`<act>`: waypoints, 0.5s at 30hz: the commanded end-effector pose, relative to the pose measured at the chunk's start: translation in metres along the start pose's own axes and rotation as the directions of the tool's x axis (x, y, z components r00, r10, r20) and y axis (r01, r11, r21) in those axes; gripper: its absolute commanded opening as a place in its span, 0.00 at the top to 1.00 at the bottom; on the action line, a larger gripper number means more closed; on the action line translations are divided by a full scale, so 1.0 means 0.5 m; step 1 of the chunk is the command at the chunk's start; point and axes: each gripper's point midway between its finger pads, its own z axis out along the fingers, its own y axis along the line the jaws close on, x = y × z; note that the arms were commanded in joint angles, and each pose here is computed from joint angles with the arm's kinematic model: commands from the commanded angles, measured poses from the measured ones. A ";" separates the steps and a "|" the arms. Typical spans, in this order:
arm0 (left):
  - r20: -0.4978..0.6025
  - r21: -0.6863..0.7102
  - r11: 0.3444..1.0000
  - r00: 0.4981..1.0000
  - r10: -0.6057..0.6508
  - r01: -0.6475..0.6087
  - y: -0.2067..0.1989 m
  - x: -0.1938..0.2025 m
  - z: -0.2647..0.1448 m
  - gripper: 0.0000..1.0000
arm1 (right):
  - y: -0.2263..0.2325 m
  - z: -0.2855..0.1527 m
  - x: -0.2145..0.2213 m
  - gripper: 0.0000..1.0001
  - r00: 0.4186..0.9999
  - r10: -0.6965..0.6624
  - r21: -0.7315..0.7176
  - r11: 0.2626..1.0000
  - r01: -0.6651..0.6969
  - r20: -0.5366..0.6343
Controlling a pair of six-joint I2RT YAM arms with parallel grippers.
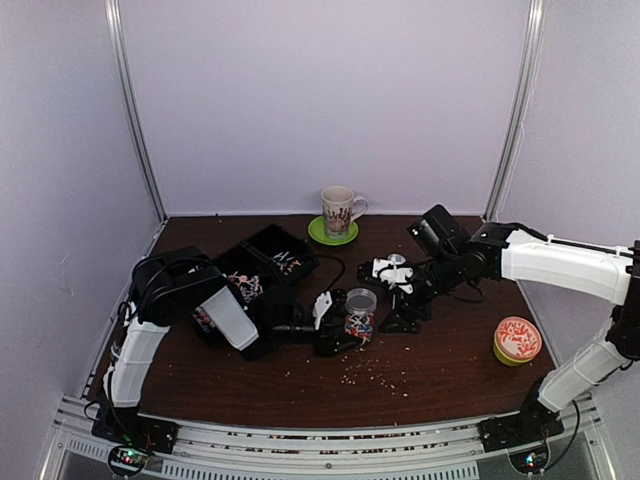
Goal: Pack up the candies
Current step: Screw the box lid onto the packing bottle.
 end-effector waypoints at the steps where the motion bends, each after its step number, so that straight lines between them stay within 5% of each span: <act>1: 0.039 0.101 0.993 0.997 0.062 -0.066 -0.033 -0.024 -0.003 0.77 | -0.015 0.005 -0.021 0.09 0.993 -0.118 -0.018 0.993 0.118 -0.005; 15: 0.011 0.177 0.981 0.997 0.079 -0.080 -0.064 -0.009 0.012 0.78 | -0.021 0.075 -0.043 0.03 0.982 -0.191 -0.126 0.974 0.189 -0.001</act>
